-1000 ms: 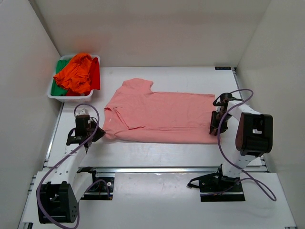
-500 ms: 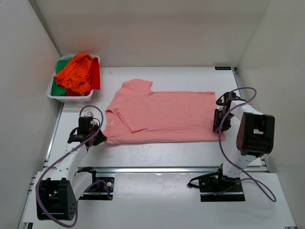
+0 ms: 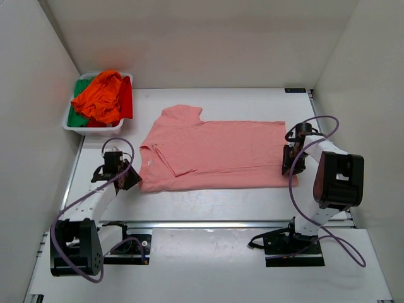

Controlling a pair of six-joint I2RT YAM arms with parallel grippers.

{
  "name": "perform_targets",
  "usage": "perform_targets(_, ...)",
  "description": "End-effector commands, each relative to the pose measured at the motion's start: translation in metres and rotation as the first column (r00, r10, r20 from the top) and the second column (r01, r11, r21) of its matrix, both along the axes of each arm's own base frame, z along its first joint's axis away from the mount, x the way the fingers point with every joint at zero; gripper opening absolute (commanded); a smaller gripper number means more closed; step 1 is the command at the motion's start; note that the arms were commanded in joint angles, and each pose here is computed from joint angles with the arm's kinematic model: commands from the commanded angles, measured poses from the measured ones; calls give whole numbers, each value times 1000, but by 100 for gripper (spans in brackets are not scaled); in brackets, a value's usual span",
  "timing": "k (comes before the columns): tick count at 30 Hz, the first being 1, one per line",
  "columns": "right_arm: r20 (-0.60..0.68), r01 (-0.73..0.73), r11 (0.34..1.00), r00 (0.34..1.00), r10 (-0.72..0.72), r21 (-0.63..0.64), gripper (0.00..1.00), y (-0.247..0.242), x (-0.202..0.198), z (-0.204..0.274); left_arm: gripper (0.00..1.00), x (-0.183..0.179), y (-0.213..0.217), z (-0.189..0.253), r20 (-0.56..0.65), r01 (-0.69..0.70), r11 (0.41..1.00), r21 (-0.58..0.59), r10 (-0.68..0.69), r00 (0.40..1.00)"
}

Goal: Fold and stack the t-shirts
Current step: Fold the flattened tshirt in 1/3 of the way

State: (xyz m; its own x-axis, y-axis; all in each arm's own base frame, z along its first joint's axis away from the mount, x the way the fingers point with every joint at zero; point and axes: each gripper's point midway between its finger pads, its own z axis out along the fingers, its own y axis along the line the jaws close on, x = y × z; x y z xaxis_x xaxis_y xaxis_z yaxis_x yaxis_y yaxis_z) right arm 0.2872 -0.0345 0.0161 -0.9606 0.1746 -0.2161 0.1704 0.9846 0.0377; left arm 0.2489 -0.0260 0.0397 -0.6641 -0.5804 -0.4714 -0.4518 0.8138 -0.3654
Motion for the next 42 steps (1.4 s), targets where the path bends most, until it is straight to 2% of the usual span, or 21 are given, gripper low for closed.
perform_targets(1,-86,-9,999,996,5,-42,30,-8,-25,-18,39,13,-8,5,20,6,999,-39,-5,1000)
perform_targets(3,-80,16,999,997,-20,-44,31,-12,-24,-16,34,11,-5,0,7,-12,999,-41,12,1000)
perform_targets(4,-83,17,999,996,-21,-50,31,-14,-24,-15,33,8,-12,-2,-6,21,999,-31,-21,1000)
perform_targets(9,-114,60,995,991,-69,-75,32,-26,-37,-17,31,6,5,1,-30,-2,1000,16,3,1000)
perform_targets(11,-122,77,994,989,-87,-83,32,-30,-43,-15,31,16,6,25,45,5,1000,25,-6,999)
perform_targets(14,-67,66,994,995,-72,-84,34,-27,-32,-1,35,31,-5,70,159,24,999,36,-30,987)
perform_targets(17,-6,32,993,999,-33,-112,37,-17,-20,16,34,43,-24,114,289,59,998,-32,-47,956)
perform_targets(20,118,4,993,993,9,-114,41,-1,3,46,30,53,-60,130,359,163,978,-133,-106,927)
perform_targets(23,247,-16,999,969,26,-40,44,25,23,69,29,54,-94,106,299,241,963,-123,-196,934)
perform_targets(26,289,-54,999,956,53,-5,45,41,31,73,28,53,-113,63,181,285,954,-94,-265,947)
perform_targets(30,163,-67,997,985,62,24,45,46,21,37,28,47,-116,11,20,302,950,-79,-301,953)
perform_targets(32,66,-64,997,996,61,42,45,48,5,19,27,39,-110,-6,-60,315,948,-31,-317,947)
perform_targets(36,-70,-114,992,991,118,61,44,65,-32,-1,26,20,-93,-14,-151,323,946,15,-317,936)
perform_targets(40,-140,-108,988,983,123,107,44,77,-67,-6,26,1,-75,-10,-178,334,941,50,-320,930)
perform_targets(42,-135,-117,985,982,134,124,44,81,-75,-4,26,-6,-64,-11,-197,335,940,64,-317,928)
